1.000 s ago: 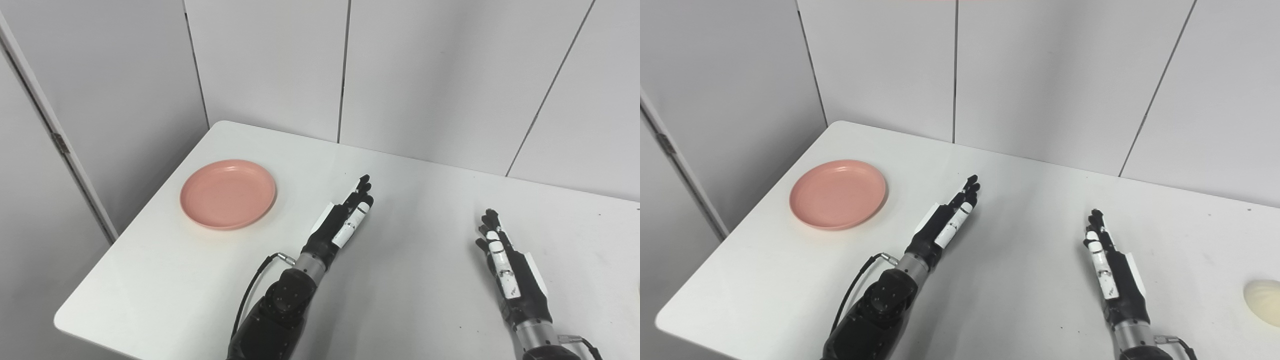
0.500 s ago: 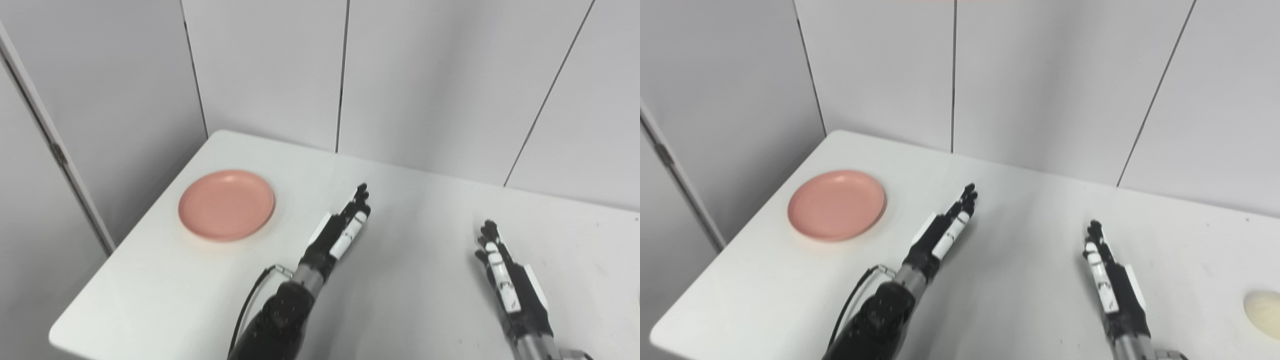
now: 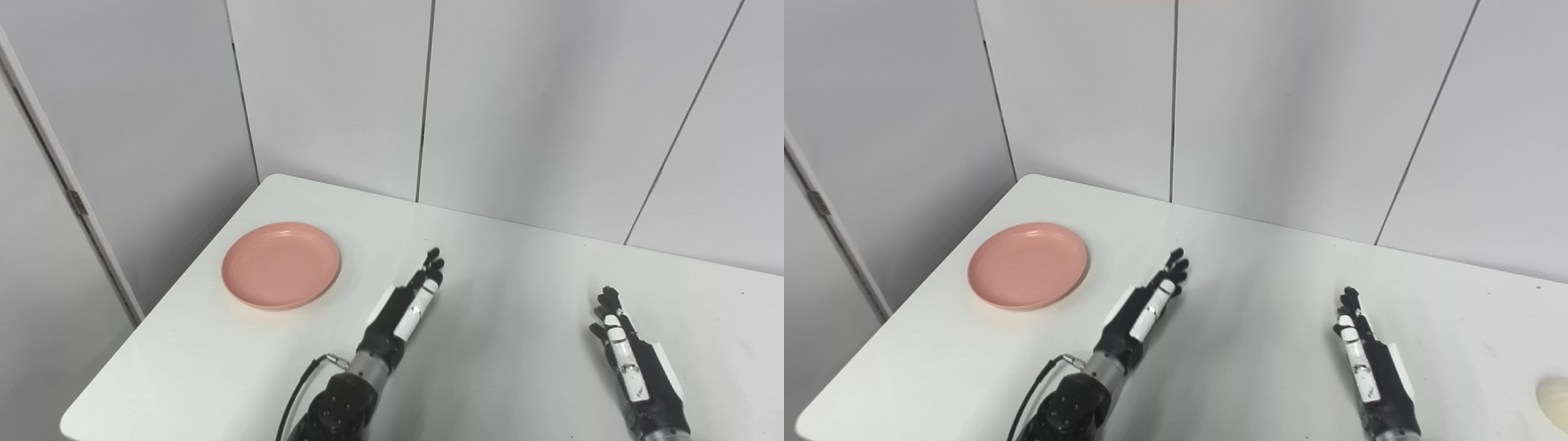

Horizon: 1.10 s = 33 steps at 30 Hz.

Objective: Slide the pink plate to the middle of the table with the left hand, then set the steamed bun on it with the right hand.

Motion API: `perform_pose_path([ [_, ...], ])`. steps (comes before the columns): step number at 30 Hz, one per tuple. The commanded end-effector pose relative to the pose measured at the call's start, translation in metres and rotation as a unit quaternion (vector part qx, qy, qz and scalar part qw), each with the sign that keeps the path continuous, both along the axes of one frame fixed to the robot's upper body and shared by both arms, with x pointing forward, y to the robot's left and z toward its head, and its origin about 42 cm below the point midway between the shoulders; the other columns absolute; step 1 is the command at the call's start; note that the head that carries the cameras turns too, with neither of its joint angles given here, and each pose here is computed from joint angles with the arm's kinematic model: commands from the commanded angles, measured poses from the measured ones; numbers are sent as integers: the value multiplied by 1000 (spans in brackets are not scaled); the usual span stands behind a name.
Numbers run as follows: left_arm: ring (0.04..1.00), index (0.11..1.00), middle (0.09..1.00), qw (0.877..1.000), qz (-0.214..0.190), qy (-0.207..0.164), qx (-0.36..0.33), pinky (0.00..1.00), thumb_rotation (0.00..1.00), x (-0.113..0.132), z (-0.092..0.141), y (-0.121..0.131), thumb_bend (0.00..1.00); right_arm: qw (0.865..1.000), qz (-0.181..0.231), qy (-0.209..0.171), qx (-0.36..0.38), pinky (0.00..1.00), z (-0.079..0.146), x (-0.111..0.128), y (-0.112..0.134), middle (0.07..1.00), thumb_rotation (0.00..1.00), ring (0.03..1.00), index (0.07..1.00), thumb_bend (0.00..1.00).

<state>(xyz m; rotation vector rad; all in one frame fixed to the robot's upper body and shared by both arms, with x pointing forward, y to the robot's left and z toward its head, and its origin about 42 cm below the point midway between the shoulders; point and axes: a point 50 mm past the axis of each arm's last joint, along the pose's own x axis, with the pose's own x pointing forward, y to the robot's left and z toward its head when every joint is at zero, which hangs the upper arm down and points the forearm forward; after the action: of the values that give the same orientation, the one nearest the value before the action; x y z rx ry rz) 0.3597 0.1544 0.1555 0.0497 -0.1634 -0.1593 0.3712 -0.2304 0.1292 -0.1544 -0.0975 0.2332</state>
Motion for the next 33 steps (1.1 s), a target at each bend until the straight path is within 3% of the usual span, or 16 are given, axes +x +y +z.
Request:
perform_pose_path([
  [1, 955, 961, 959, 998, 2, -63, -7, 963, 1000, 11, 37, -2, 474, 999, -14, 37, -8, 1000, -25, -10, -14, 1000, 1000, 1000, 1000, 30],
  [13, 923, 932, 933, 988, 60, -140, -12, 918, 1000, -1, 89, 26, 490, 999, -12, 46, -7, 1000, -22, -8, -20, 1000, 1000, 1000, 1000, 72],
  [17, 912, 929, 928, 986, 74, -148, -25, 898, 1000, -5, 98, 40, 484, 999, -12, 41, -8, 1000, -21, -9, -20, 1000, 1000, 1000, 1000, 62],
  [20, 918, 931, 932, 984, 86, -154, -34, 944, 1000, -7, 102, 50, 486, 999, -13, 40, -11, 1000, -20, -10, -20, 1000, 1000, 1000, 1000, 47],
  [33, 909, 925, 925, 964, 192, -174, -60, 940, 1000, -16, 118, 111, 486, 999, -12, 47, -15, 1000, -15, -11, -23, 1000, 1000, 1000, 1000, 47],
])
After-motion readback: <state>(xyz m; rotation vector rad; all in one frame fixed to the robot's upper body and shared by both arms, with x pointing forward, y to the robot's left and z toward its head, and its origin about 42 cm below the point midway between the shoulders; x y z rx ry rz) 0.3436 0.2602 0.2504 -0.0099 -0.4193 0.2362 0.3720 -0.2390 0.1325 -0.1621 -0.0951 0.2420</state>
